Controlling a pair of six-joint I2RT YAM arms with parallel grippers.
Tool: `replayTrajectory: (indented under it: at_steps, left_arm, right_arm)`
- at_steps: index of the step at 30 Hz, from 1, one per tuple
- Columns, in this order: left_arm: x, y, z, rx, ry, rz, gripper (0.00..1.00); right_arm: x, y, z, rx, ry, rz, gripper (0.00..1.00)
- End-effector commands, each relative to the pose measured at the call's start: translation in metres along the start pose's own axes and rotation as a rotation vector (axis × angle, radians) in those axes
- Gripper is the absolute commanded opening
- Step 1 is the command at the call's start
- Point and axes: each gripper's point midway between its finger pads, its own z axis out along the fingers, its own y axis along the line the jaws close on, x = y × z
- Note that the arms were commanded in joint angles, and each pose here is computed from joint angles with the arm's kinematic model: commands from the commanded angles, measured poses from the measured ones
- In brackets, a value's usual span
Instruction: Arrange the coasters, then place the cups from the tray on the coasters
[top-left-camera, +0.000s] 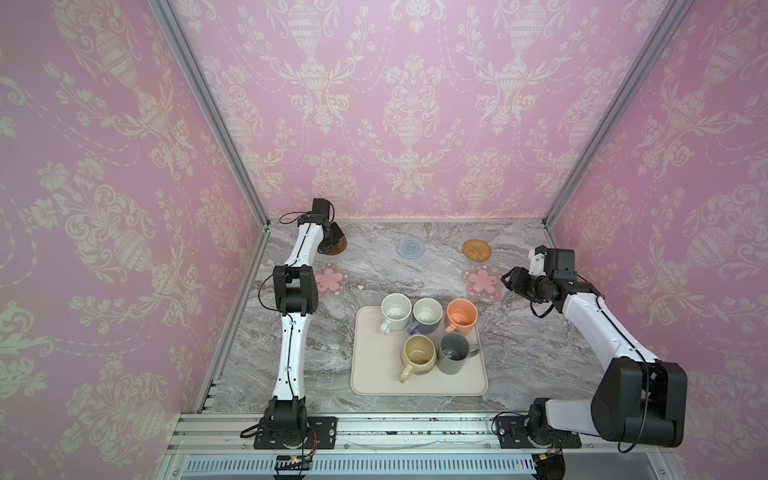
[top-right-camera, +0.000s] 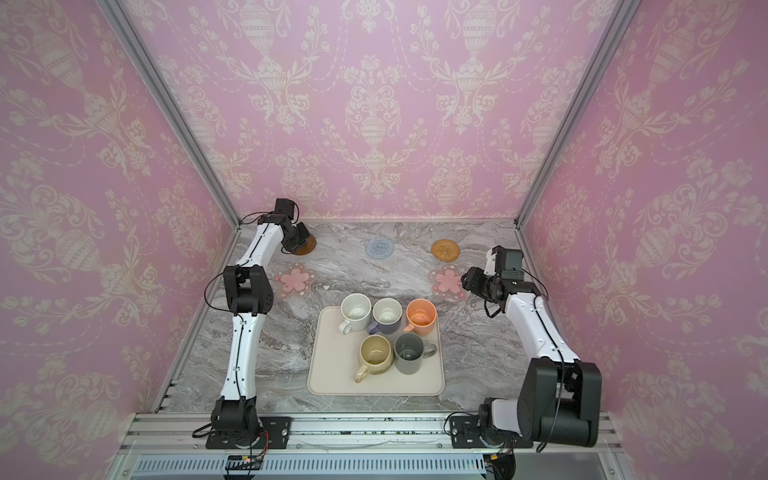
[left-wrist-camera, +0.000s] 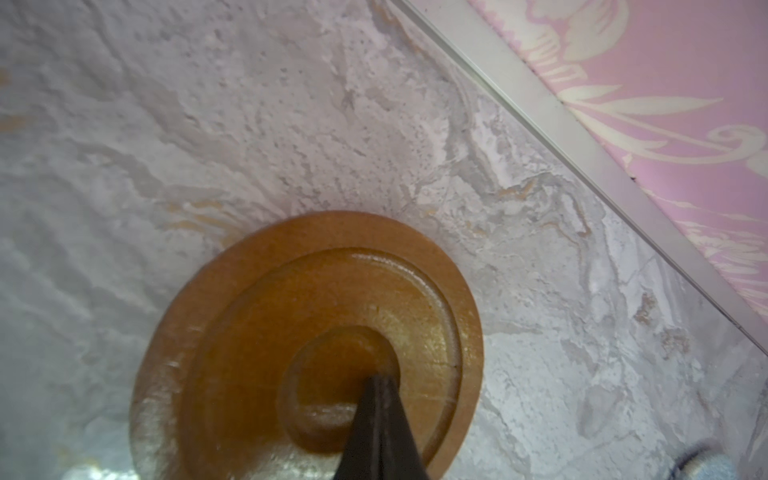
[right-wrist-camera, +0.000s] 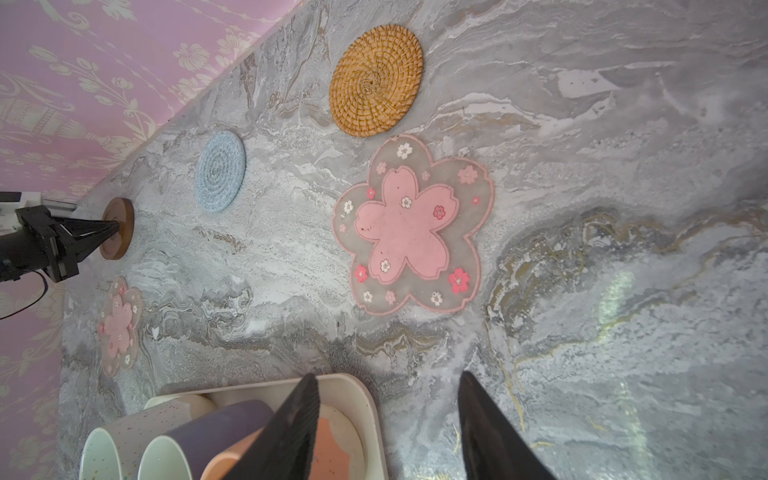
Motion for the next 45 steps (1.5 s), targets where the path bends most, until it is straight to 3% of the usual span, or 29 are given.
replayTrajectory:
  at_steps: [1, 12, 16, 24, 34, 45]
  left_arm:
    - [0.049, -0.010, 0.033, 0.020, 0.136, -0.003, 0.00]
    - [0.096, -0.053, 0.031, 0.068, 0.217, 0.105, 0.00]
    - [0.110, -0.058, 0.024, 0.080, 0.255, 0.133, 0.07]
    - [0.133, -0.046, 0.004, 0.036, 0.316, 0.160, 0.09]
    - [0.170, -0.047, -0.018, 0.079, 0.400, 0.195, 0.10]
    - [0.202, -0.020, -0.030, 0.060, 0.430, 0.187, 0.10]
  right_arm:
    - [0.007, -0.005, 0.005, 0.008, 0.018, 0.012, 0.55]
    - [0.008, -0.004, 0.004, 0.004, 0.017, 0.013, 0.55]
    - [0.010, -0.005, 0.004, 0.005, 0.020, 0.016, 0.55]
    - [0.014, -0.006, 0.004, 0.007, 0.024, 0.017, 0.55]
    - [0.017, -0.006, 0.003, 0.001, 0.026, 0.026, 0.55]
    - [0.020, -0.005, -0.001, -0.007, 0.025, 0.030, 0.56]
